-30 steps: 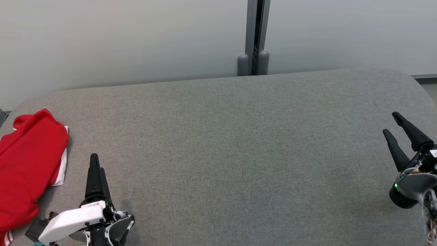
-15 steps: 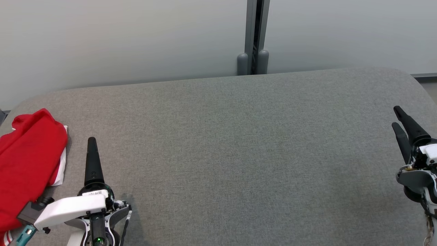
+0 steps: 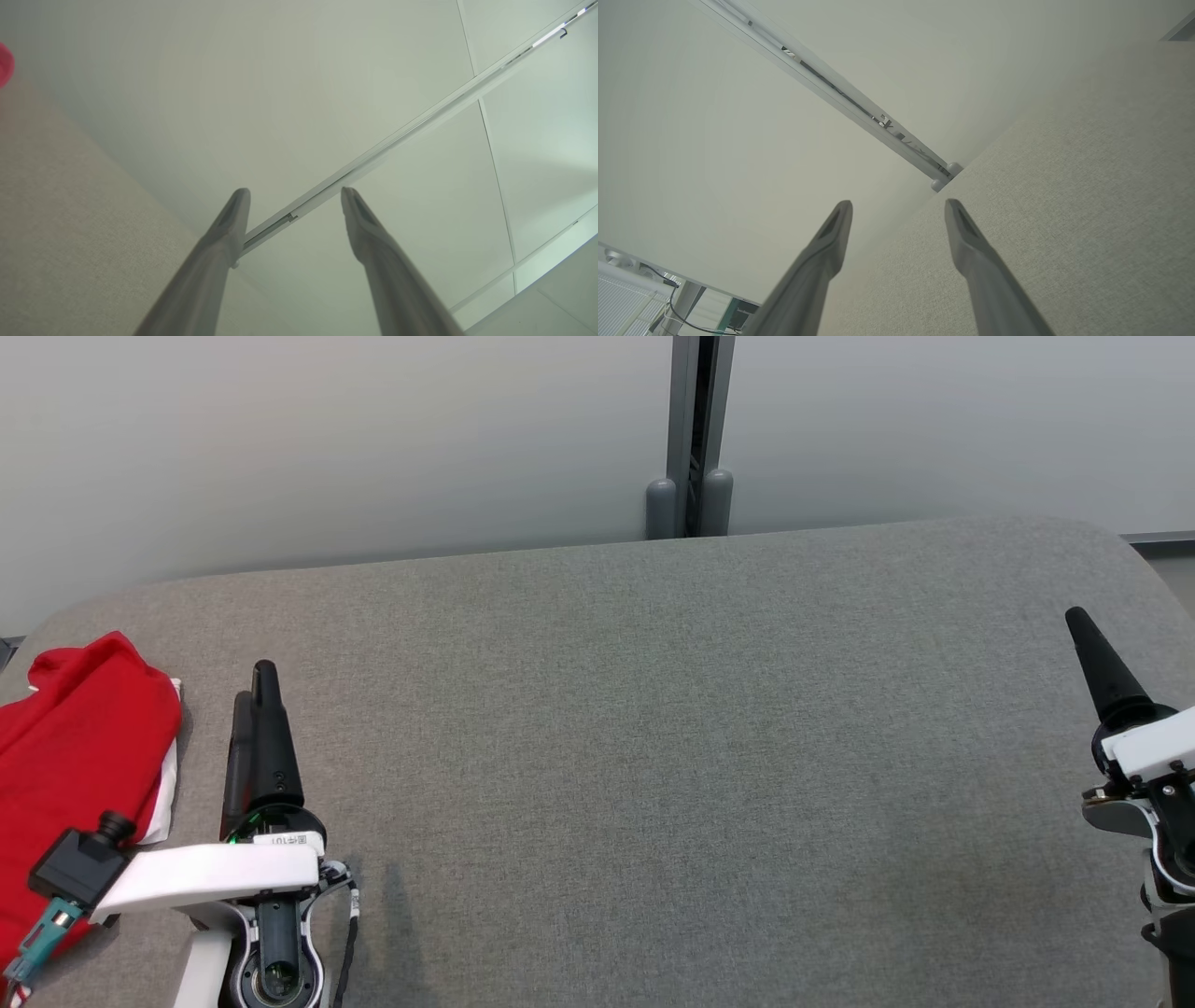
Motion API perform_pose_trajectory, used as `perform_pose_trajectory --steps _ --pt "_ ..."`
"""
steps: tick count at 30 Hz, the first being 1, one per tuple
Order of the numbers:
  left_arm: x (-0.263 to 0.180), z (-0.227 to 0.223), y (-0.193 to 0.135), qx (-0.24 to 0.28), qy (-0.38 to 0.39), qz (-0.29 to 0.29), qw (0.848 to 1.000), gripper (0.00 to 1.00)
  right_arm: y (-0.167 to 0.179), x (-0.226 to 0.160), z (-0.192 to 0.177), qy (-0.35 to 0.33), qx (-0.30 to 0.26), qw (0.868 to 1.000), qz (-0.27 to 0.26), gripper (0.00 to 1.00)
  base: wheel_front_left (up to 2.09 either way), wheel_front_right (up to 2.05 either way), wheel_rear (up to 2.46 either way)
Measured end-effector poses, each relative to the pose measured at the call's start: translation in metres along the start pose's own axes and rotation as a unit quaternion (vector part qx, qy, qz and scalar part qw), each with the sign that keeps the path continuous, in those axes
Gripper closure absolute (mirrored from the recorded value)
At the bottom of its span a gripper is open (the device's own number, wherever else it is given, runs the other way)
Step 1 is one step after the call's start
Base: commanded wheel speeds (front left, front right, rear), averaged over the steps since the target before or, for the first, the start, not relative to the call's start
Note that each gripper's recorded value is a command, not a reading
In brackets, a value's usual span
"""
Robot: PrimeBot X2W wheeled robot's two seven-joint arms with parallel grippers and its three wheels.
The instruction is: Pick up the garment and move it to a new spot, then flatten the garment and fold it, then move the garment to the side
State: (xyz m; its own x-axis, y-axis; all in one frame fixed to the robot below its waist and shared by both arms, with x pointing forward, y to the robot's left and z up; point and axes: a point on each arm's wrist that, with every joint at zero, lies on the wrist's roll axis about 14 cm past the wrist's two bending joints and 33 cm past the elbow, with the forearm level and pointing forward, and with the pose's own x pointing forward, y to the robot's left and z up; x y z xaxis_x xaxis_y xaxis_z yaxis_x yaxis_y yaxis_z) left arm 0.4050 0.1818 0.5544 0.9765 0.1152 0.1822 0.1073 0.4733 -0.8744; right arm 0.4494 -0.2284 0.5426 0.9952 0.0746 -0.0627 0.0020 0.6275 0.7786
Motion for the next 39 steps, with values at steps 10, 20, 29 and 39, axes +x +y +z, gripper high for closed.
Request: perform_pose_trajectory --steps 10,20,29,39 --pt "0.003 0.001 -0.012 0.092 0.005 -0.033 0.995 0.00 0.013 -0.003 0.003 -0.020 -0.104 0.994 0.012 0.00 0.00 0.00 0.00" --pt "0.004 -0.002 -0.016 0.180 0.013 -0.054 0.982 0.00 0.027 -0.008 -0.001 -0.036 -0.199 0.979 0.029 0.00 0.00 0.00 0.00" --pt "0.002 -0.007 -0.008 0.251 0.033 -0.055 0.966 0.00 0.036 -0.013 -0.009 -0.047 -0.261 0.963 0.043 0.00 0.00 0.00 0.00" --pt "0.003 -0.012 -0.003 0.303 0.051 -0.053 0.950 0.00 0.039 -0.019 -0.018 -0.057 -0.309 0.948 0.050 0.00 0.00 0.00 0.00"
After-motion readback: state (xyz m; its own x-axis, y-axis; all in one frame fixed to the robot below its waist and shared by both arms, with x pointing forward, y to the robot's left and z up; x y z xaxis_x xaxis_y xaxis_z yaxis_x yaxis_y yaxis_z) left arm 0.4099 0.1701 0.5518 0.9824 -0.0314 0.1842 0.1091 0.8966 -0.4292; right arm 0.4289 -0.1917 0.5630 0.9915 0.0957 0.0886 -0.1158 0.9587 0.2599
